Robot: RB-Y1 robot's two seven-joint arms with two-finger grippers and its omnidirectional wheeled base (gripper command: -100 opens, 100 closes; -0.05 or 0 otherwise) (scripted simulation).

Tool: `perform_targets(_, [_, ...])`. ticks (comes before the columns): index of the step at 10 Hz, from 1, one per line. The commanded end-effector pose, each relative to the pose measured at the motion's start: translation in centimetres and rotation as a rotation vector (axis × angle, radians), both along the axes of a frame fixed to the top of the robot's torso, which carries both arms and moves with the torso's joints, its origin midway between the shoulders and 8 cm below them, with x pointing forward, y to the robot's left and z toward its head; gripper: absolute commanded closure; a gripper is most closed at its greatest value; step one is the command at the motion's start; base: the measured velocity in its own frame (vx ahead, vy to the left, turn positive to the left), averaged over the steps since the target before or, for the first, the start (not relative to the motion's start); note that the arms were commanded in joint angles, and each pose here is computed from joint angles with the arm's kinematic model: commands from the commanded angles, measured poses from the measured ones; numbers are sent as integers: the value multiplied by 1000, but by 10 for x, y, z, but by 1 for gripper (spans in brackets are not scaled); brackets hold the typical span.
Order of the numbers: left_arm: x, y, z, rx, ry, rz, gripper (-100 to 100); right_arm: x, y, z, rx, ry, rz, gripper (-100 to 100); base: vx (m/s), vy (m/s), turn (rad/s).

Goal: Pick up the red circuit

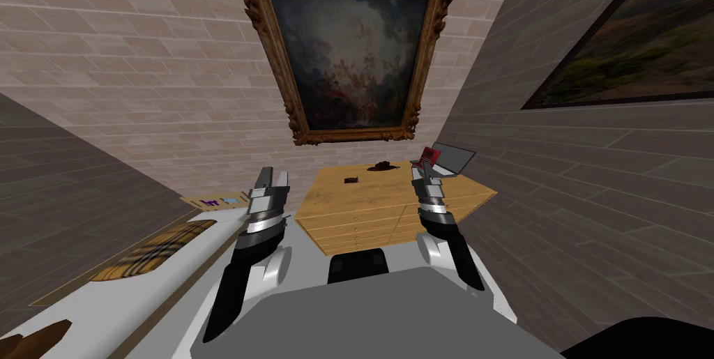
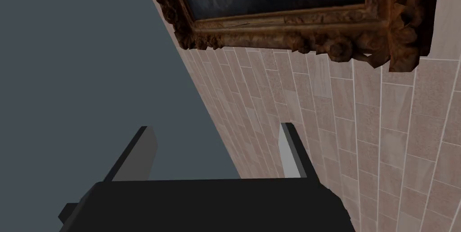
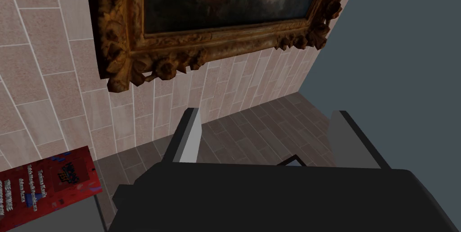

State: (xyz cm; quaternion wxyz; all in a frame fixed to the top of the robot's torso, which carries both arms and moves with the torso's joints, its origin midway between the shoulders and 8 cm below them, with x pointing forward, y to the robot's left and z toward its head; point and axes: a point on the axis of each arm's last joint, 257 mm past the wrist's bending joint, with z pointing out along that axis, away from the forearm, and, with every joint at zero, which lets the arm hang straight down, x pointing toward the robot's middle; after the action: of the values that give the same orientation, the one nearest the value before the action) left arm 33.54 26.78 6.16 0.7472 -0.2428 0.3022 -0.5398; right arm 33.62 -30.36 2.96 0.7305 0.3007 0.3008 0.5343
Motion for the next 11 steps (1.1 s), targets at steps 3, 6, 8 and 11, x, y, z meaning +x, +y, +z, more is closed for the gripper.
perform_targets(3, [24, 10, -54, -1, 170, -32, -100, 0, 0, 0, 0, 0, 0, 0, -45, 96, -68])
perform_targets(6, [31, 17, -75, -8, 234, -35, -100, 0, 0, 0, 0, 0, 0, 0, -16, 64, -41])
perform_targets(8, [43, 36, -126, -30, 384, -34, -100, 0, 0, 0, 0, 0, 0, 0, -30, 77, -118])
perform_targets(11, [48, 50, -159, -46, 477, -25, -100, 0, 0, 0, 0, 0, 0, 0, -41, 69, -88])
